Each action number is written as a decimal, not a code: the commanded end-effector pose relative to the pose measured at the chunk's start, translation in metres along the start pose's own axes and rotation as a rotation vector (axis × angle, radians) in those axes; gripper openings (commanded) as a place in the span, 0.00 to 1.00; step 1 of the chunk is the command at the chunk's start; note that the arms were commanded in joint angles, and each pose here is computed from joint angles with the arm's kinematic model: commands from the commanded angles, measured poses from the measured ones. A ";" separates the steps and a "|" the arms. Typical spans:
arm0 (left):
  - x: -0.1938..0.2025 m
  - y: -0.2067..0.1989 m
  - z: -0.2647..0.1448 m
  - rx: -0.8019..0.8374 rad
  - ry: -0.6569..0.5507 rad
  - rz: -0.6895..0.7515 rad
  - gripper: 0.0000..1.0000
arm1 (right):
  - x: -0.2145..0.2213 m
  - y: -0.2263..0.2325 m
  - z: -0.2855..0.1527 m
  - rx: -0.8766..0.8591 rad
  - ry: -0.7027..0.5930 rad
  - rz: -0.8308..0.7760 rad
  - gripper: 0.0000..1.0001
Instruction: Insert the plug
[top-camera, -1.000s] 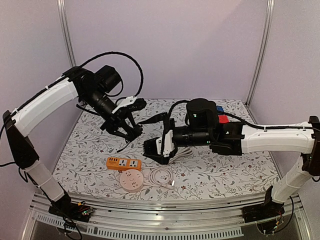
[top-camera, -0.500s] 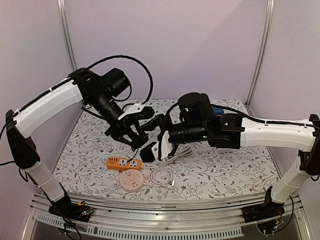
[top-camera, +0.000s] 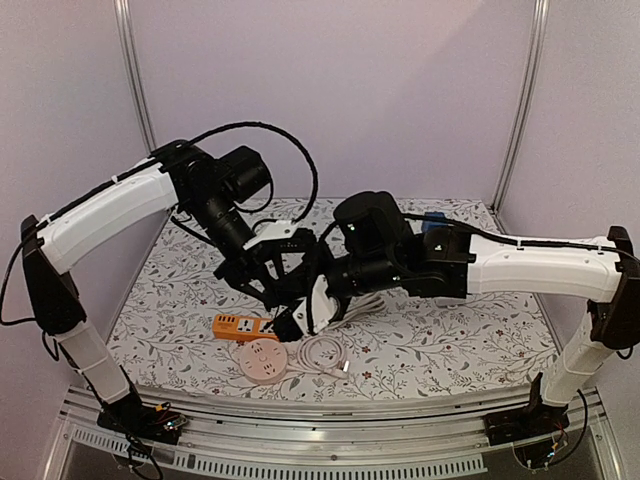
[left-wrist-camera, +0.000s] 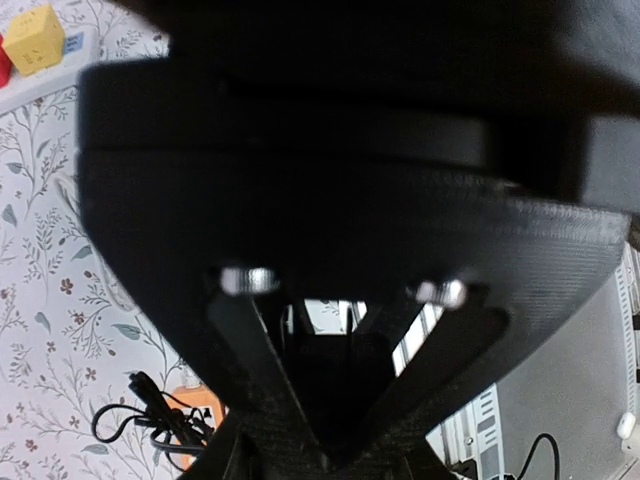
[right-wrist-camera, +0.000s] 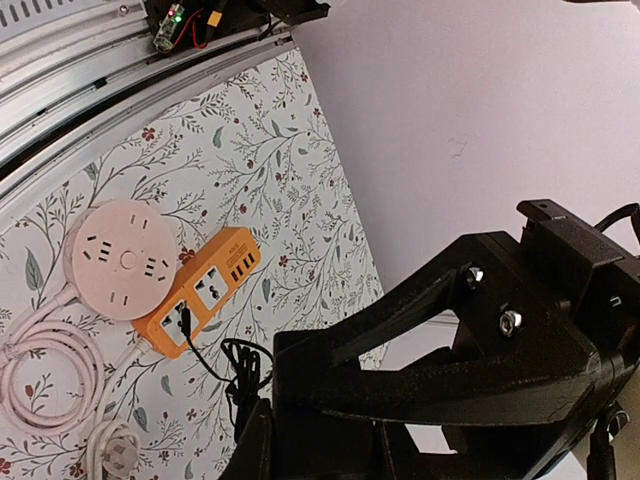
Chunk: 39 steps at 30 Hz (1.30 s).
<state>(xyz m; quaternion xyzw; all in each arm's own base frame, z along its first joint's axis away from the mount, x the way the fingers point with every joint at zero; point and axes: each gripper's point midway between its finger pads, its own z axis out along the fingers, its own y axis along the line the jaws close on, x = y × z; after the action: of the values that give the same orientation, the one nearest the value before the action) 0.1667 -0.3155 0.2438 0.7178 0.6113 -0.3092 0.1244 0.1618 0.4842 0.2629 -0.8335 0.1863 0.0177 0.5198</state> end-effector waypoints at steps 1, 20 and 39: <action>0.033 -0.052 -0.013 0.142 0.150 -0.174 0.43 | 0.005 -0.016 -0.003 0.044 0.044 0.175 0.00; 0.003 -0.080 -0.137 -0.697 -0.472 0.273 0.99 | -0.014 -0.113 -0.062 0.557 -0.595 0.938 0.00; -0.043 -0.045 -0.129 -0.675 -0.580 0.215 0.80 | -0.037 -0.116 -0.047 0.461 -0.782 0.938 0.00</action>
<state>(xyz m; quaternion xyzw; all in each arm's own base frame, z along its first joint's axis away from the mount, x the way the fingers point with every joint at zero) 0.1456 -0.2563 0.3833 0.5899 0.5217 -0.2809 0.5486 0.1653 0.4968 0.3750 -0.4663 0.3543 0.4849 0.6496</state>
